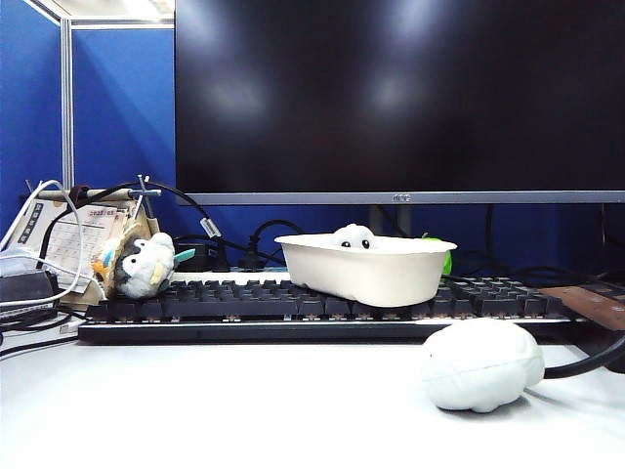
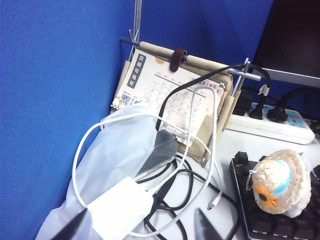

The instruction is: Identity fluffy octopus among items on the table, put them into the paper lunch box.

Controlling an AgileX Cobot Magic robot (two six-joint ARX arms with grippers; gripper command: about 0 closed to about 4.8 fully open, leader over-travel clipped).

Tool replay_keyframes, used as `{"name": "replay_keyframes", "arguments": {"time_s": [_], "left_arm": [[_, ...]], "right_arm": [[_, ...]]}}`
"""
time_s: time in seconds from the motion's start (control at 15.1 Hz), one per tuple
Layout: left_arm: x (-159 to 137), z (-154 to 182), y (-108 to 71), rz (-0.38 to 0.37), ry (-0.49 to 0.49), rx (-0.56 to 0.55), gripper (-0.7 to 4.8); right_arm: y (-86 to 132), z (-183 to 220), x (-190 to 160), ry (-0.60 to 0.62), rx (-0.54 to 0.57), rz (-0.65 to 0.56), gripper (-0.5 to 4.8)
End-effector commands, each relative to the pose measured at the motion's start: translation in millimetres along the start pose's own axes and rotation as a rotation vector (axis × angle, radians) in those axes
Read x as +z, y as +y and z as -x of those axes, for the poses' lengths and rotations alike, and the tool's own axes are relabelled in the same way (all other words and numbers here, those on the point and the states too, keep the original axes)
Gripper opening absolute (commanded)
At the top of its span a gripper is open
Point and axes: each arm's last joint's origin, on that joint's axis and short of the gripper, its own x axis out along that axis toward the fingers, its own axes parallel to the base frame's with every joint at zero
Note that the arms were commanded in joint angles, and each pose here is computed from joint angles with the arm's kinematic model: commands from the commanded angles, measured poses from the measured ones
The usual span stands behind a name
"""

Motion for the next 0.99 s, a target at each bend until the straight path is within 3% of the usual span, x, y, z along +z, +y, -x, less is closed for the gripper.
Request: {"name": "replay_keyframes", "arguments": {"time_s": [0.07, 0.26, 0.53, 0.99], "left_arm": [[1, 0, -0.1, 0.004, -0.013, -0.001, 2.68], [1, 0, -0.1, 0.004, -0.012, -0.001, 2.68], [1, 0, -0.1, 0.004, -0.013, -0.001, 2.68], [1, 0, -0.1, 0.004, -0.013, -0.001, 2.68]], "right_arm": [[-3, -6, -15, 0.014, -0.005, -0.001, 0.53], [-7, -13, -37, 0.043, -0.053, 0.002, 0.53], [-9, -19, -52, 0.002, -0.051, 0.026, 0.53], [-12, -23, -78, 0.07, -0.051, 0.046, 0.53]]}}
